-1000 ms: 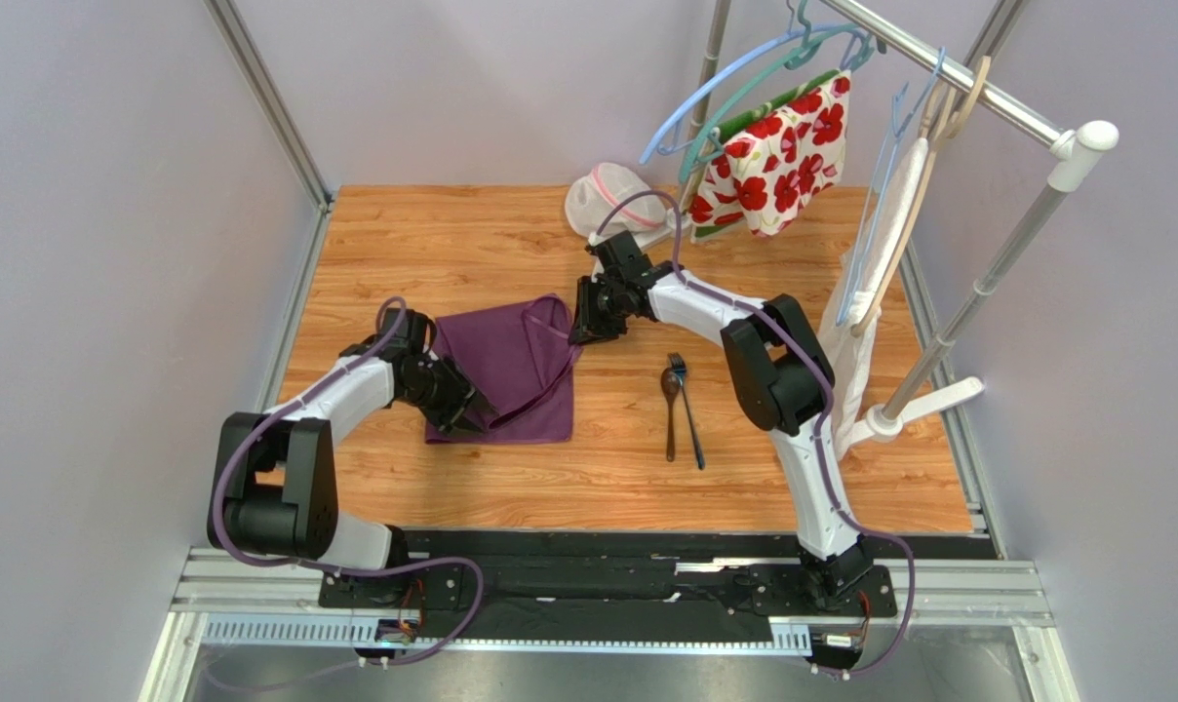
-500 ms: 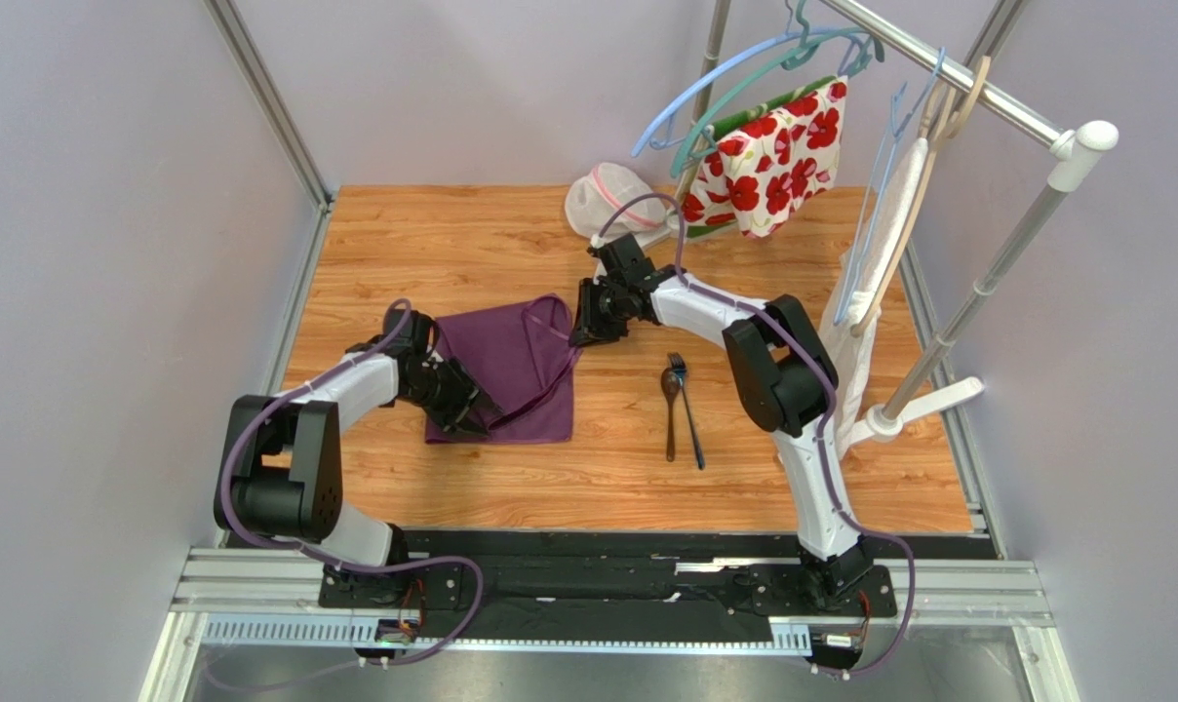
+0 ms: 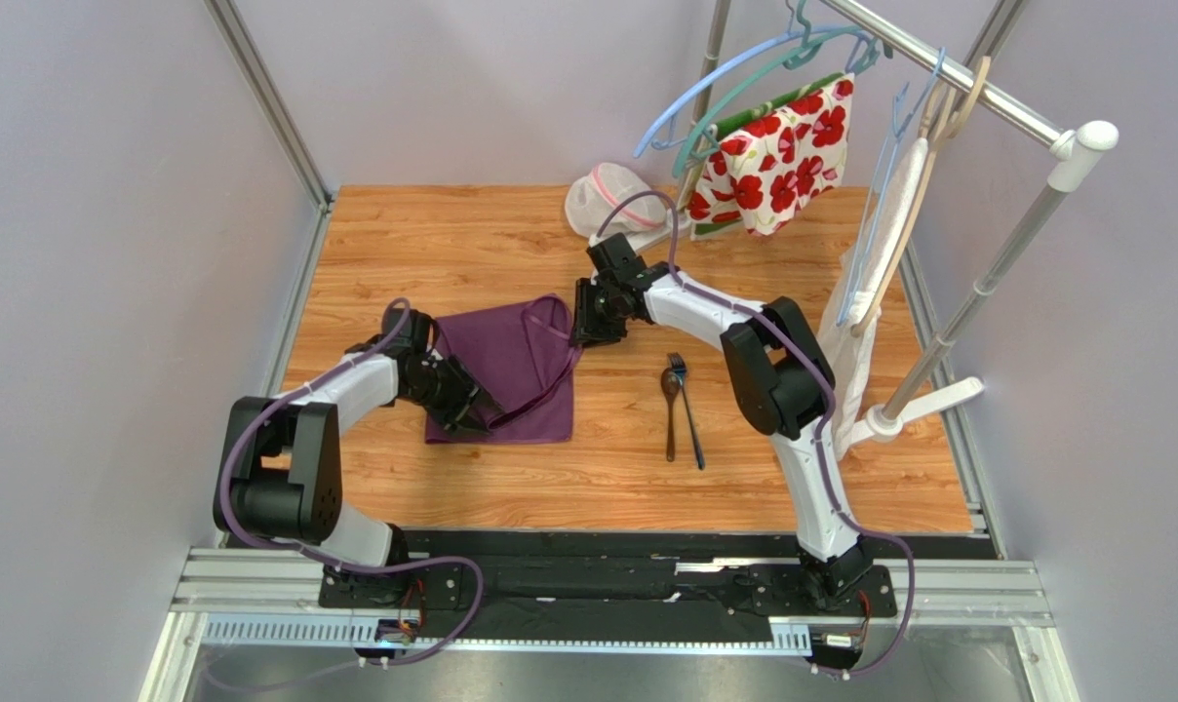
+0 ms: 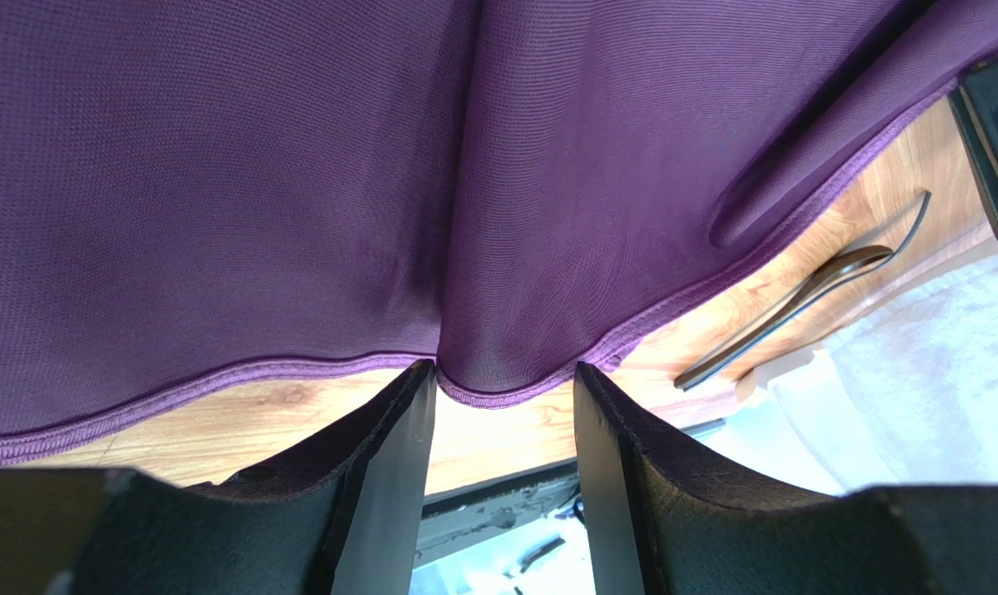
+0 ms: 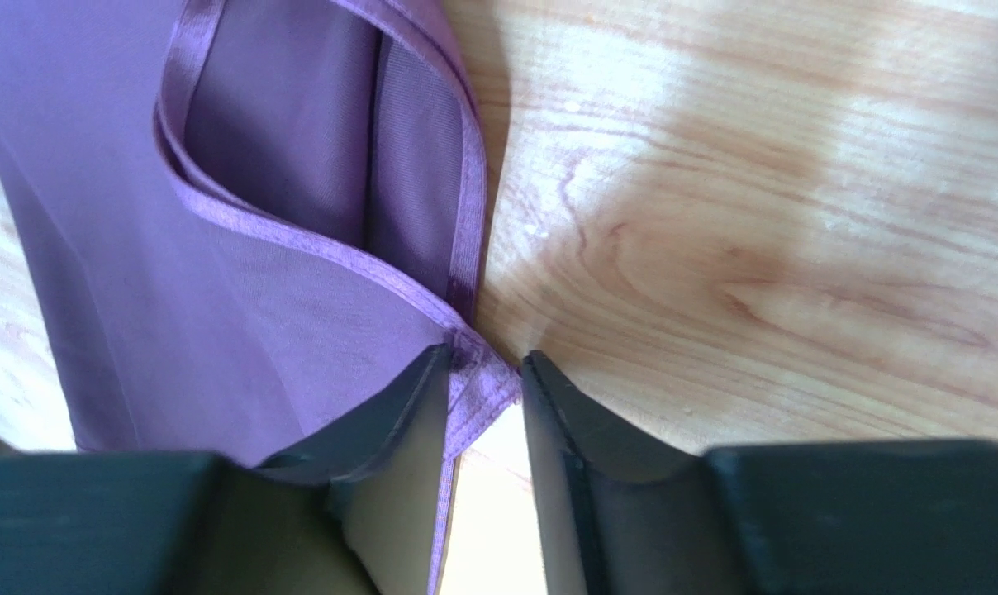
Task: Fold the napkin into a case and place the utensils inside
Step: Fold the rectangle-folded napkin at the center of the board.
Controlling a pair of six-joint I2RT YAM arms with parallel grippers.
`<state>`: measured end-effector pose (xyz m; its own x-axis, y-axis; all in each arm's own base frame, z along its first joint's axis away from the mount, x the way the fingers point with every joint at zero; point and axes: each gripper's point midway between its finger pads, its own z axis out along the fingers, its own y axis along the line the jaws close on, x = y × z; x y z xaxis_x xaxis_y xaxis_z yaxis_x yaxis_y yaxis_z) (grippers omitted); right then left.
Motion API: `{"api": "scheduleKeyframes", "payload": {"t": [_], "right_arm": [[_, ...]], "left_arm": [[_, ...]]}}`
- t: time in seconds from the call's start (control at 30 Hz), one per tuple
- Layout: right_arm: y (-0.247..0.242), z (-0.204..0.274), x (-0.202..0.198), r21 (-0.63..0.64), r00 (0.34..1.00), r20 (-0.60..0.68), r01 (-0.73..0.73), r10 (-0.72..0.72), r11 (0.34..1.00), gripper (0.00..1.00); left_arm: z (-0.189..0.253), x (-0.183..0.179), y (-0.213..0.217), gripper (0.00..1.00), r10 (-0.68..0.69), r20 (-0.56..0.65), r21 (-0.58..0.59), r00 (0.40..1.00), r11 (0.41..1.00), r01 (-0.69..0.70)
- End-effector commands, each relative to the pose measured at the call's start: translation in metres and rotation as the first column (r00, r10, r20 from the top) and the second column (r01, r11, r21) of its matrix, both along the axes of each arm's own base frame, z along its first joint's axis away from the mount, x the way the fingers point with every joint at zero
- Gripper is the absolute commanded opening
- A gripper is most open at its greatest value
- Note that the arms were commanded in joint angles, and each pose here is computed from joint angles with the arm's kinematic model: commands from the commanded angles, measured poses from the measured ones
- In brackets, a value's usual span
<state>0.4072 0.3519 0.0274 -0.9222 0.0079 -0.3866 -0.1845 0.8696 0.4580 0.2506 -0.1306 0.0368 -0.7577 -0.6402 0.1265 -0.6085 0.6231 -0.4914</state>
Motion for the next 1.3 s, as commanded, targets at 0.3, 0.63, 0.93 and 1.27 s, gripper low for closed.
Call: {"api": "scheduleKeyframes", "payload": {"t": [0.3,0.63,0.93,1.27], "right_arm": [[-0.055,-0.068,-0.038,-0.416,0.997,-0.043,0.039,-0.062,0.908,0.33],[-0.06,-0.069,-0.051,-0.548,0.999,-0.036,-0.006,-0.017,0.837,0.27],[-0.053,-0.071,-0.06,-0.542,0.998,-0.055,-0.036,0.007,0.839,0.11],[-0.039,-0.021,-0.049,-0.429,0.998,0.05,0.046,-0.027,0.902,0.0]], "left_arm": [[0.018,0.002,-0.003,0.54,0.009,0.053,-0.014,0.999,1.0,-0.008],[0.025,0.002,-0.002,0.54,0.012,0.068,-0.012,0.998,1.0,-0.011],[0.027,0.001,-0.001,0.55,0.01,0.074,-0.006,0.997,1.0,-0.009],[0.012,0.003,0.001,0.56,-0.016,0.024,0.021,1.0,1.0,0.016]]}}
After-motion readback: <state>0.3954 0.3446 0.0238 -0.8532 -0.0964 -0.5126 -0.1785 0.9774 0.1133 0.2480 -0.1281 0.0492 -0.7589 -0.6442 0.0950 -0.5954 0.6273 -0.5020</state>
